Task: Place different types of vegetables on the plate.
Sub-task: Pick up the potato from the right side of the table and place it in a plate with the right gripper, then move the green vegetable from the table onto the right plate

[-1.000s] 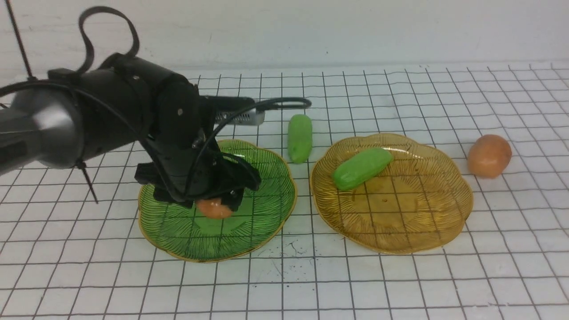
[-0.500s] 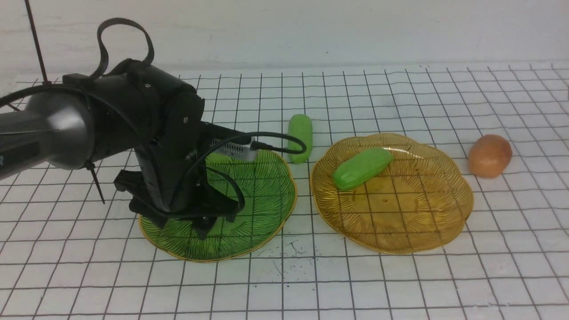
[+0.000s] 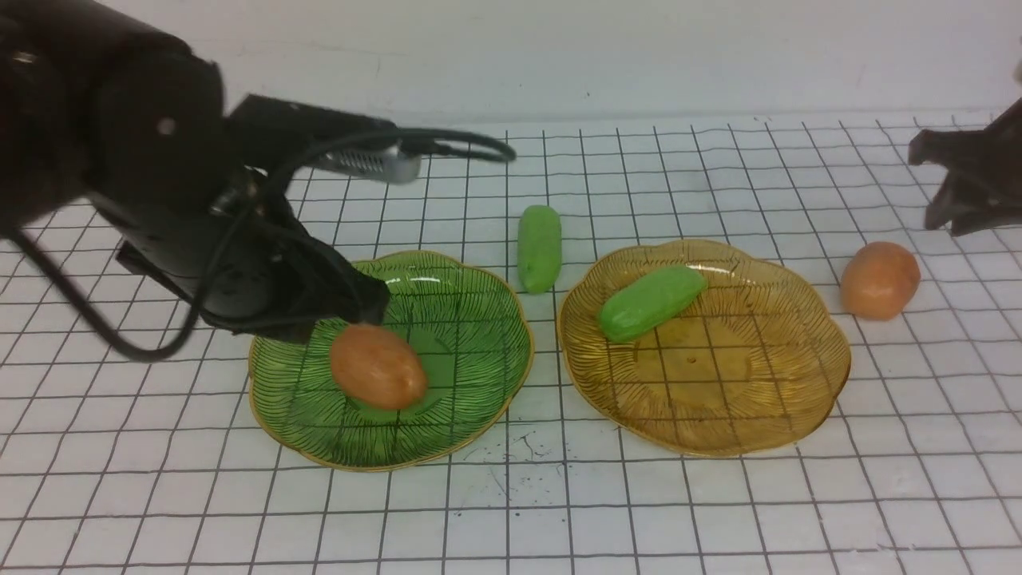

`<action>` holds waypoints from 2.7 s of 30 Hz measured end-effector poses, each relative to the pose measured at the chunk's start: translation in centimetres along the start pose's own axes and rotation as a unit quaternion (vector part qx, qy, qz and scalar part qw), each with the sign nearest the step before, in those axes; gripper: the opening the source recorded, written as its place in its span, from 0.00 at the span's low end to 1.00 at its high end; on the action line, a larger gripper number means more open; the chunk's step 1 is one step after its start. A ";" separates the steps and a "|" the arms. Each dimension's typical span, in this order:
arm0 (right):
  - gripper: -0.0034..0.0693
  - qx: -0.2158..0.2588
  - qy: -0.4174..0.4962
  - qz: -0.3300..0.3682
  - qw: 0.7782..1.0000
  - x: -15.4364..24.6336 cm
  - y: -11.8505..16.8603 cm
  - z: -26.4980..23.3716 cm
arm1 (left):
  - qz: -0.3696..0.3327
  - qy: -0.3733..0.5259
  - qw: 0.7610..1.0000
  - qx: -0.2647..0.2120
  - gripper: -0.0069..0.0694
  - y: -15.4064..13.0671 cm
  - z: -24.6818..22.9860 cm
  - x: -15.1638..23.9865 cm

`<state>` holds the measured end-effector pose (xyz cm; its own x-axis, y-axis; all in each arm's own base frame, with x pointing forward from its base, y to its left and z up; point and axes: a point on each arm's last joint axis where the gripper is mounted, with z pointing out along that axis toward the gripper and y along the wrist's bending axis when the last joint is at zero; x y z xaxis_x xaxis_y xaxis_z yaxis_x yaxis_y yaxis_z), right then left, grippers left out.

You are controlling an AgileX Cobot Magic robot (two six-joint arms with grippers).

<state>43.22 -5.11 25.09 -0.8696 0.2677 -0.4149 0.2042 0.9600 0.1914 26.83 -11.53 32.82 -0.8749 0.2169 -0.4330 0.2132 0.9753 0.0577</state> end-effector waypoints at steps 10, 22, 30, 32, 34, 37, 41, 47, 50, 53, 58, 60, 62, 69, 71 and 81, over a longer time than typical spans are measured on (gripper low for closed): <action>0.90 0.003 -0.016 0.057 0.998 -0.3 -0.6 5.1 | -0.007 -0.016 1.000 0.001 0.08 0.7 -3.0 1.1; 0.76 -0.013 0.019 0.078 0.997 0.4 -0.7 8.3 | -0.007 0.000 1.000 -0.003 0.08 0.8 -3.0 1.4; 0.77 -0.098 -0.014 0.021 0.995 -3.1 2.9 0.4 | -0.007 -0.001 1.000 -0.003 0.08 0.8 -3.0 1.4; 0.77 -0.160 -0.030 -0.011 0.987 -3.4 5.8 -2.4 | -0.007 -0.010 1.000 0.000 0.08 0.8 -3.0 1.2; 0.77 -0.232 -0.030 -0.061 0.970 -2.8 9.9 -4.3 | -0.007 -0.024 1.000 0.003 0.08 0.7 -3.0 1.0; 0.77 -0.303 -0.011 -0.128 0.944 -0.7 15.5 -4.9 | -0.010 -0.037 0.999 0.007 0.08 0.6 -3.0 0.7; 0.77 -0.336 0.031 -0.235 0.911 4.1 23.3 -4.1 | -0.014 -0.041 0.999 0.012 0.08 0.5 -3.0 0.6; 0.77 -0.302 0.061 -0.351 0.884 11.1 30.8 0.4 | -0.016 -0.041 0.999 0.016 0.08 0.5 -3.0 0.7; 0.77 -0.296 0.076 -0.367 0.879 13.0 32.2 2.3 | -0.017 -0.038 0.999 0.016 0.08 0.5 -3.0 0.7; 0.77 -0.293 0.088 -0.374 0.875 14.3 32.9 3.7 | -0.016 -0.036 0.999 0.016 0.08 0.5 -3.0 0.7; 0.81 -0.279 0.087 -0.385 0.876 14.4 32.8 4.5 | -0.015 -0.029 0.999 0.014 0.08 0.5 -3.0 0.9; 0.87 -0.262 0.083 -0.390 0.879 14.2 32.5 4.7 | -0.015 -0.027 0.999 0.013 0.08 0.5 -3.0 0.9; 0.90 -0.248 0.085 -0.391 0.882 14.1 32.3 4.8 | -0.015 -0.026 0.999 0.013 0.08 0.5 -3.0 0.9; 0.91 -0.217 0.089 -0.397 0.887 13.8 31.9 4.6 | -0.015 -0.025 0.999 0.013 0.08 0.5 -3.0 0.9; 0.91 -0.202 0.065 -0.412 0.886 12.9 32.0 3.7 | -0.015 -0.025 0.999 0.013 0.08 0.5 -3.0 0.9; 0.90 -0.108 -0.133 -0.357 0.918 6.3 31.9 0.4 | -0.015 -0.024 1.000 0.013 0.08 0.5 -3.0 1.0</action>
<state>44.45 27.21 28.25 -0.6005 -0.3864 -0.7000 -0.4944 0.8675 -0.0547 24.78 -10.68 35.15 -0.8593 0.1850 -0.4768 0.1988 0.9798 0.0219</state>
